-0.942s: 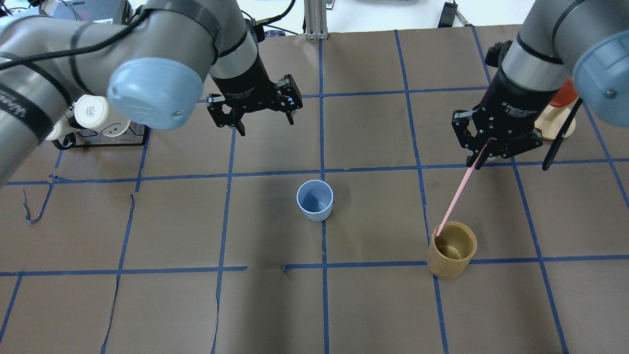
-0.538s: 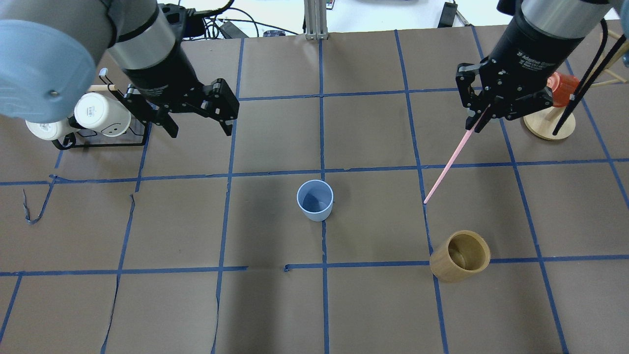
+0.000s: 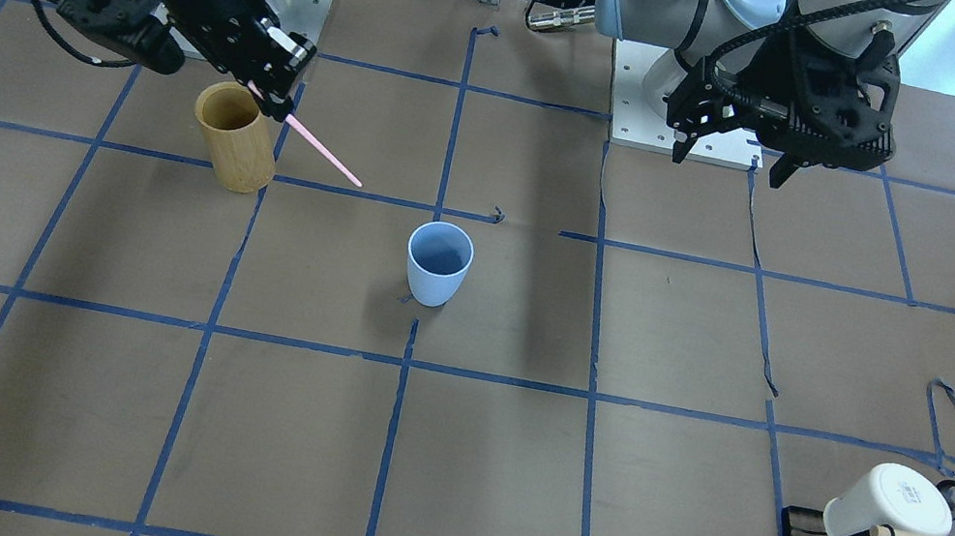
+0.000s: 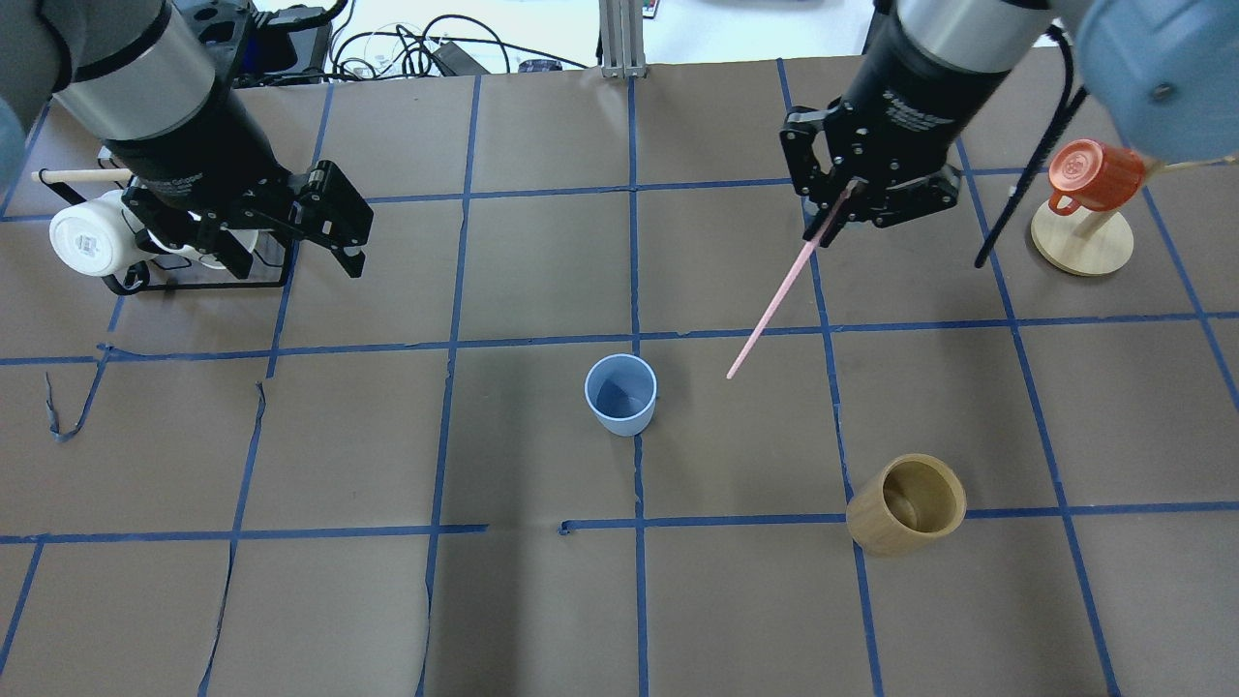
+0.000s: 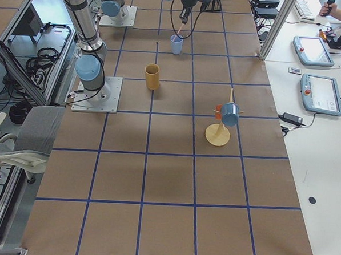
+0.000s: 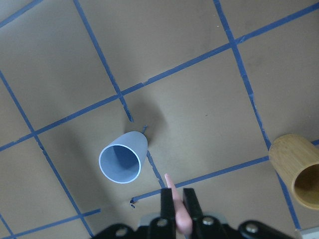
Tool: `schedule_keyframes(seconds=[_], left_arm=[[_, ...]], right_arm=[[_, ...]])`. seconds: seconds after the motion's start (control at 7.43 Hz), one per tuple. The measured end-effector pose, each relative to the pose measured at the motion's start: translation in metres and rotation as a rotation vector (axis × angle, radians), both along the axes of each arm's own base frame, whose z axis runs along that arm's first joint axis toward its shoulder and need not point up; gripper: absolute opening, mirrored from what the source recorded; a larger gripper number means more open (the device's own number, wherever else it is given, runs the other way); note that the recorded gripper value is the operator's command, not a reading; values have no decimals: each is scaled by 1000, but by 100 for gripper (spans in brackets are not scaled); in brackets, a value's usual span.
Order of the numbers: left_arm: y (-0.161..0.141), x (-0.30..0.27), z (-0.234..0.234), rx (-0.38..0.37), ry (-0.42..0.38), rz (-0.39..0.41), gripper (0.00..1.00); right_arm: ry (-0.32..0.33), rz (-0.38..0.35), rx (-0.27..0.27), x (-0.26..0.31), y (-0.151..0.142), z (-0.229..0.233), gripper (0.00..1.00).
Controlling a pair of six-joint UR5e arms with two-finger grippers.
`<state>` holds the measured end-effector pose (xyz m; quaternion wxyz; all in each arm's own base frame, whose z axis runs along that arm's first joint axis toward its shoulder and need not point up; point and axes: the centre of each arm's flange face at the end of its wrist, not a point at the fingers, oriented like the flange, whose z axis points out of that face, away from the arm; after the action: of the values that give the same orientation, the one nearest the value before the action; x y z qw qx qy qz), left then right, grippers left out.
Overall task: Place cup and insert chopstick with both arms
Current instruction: 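Move the pink chopstick with the right gripper over the blue cup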
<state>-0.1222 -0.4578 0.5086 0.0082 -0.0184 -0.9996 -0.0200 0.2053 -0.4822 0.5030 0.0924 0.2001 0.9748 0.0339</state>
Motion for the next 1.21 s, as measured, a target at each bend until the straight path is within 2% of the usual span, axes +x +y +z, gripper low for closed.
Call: schedule_keyframes(seconds=[0.13,0.54,0.81,1.21], left_arm=[[2,-1,-3,-11,-2,6,100],[3,-1,-4,-42,-6,100,100],[3,0,-4,-44,-5,109,100],[3,0,-3,-46,-4,107,100]], right_arm=[[22,-16,-17,25,1,-5,0],[46,-57,-61,88,11,-16,0],[105,-58,-110,118,13,-29,0],[135,-73,-105,134,15,-44,0]])
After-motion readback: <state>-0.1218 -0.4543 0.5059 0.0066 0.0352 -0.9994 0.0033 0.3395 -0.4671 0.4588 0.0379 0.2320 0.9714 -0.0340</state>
